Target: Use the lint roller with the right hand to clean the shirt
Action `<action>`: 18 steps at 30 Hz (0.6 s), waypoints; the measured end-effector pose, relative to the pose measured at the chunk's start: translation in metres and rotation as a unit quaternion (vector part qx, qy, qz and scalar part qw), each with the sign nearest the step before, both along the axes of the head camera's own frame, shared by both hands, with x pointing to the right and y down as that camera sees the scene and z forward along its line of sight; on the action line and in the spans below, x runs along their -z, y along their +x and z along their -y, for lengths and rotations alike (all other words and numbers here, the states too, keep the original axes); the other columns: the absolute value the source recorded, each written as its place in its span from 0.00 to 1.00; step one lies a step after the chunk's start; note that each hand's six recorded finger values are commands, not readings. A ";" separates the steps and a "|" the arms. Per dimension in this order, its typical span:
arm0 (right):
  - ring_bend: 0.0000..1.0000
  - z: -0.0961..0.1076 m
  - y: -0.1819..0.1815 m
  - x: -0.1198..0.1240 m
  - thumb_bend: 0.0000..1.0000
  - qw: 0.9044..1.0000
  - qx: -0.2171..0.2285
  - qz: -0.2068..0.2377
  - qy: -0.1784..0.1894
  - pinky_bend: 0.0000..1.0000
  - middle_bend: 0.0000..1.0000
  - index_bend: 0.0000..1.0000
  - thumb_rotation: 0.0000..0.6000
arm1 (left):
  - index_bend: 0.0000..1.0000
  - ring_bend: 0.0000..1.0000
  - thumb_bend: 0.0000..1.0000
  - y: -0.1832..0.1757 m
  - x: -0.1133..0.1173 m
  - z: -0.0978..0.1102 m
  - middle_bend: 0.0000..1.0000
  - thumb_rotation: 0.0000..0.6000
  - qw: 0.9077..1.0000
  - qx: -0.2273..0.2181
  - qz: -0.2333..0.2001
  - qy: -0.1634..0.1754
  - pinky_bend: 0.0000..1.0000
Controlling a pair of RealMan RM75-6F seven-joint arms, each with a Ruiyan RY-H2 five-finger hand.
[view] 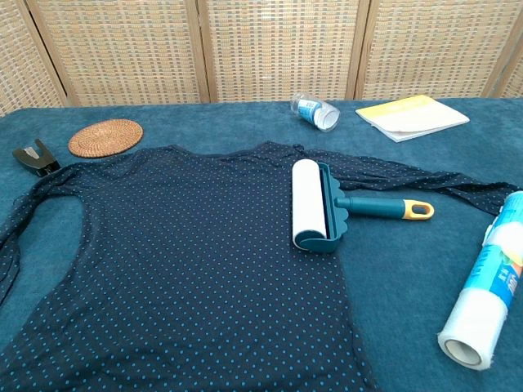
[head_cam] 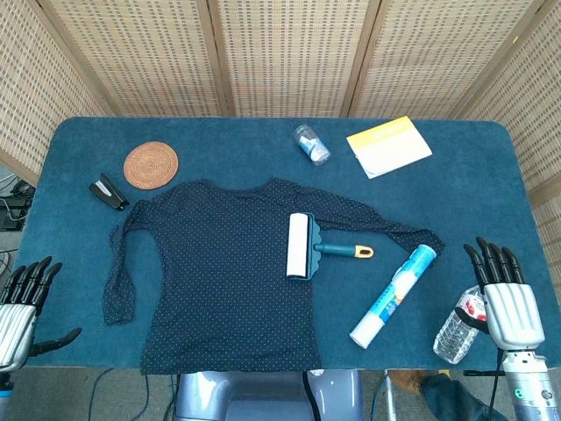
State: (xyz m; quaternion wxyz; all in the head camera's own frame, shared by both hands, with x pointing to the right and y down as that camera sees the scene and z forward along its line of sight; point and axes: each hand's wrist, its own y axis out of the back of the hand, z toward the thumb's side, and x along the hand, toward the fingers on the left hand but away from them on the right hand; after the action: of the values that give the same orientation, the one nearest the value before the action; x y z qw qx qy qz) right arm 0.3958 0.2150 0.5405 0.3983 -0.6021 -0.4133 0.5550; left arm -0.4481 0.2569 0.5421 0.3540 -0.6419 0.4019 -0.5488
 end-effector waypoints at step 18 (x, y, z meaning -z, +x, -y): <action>0.91 0.053 -0.034 -0.023 0.00 0.998 0.056 -0.019 -0.034 0.95 0.88 0.00 1.00 | 0.00 0.00 0.00 0.001 -0.013 0.006 0.00 1.00 1.000 0.001 0.017 -0.013 0.00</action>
State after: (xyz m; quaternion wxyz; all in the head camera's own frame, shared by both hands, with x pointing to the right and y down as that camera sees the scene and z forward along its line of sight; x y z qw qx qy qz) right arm 0.3617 0.1619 0.5635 0.4155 -0.6269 -0.3527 0.5567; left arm -0.4476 0.2507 0.5548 0.3517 -0.6370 0.3891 -0.5650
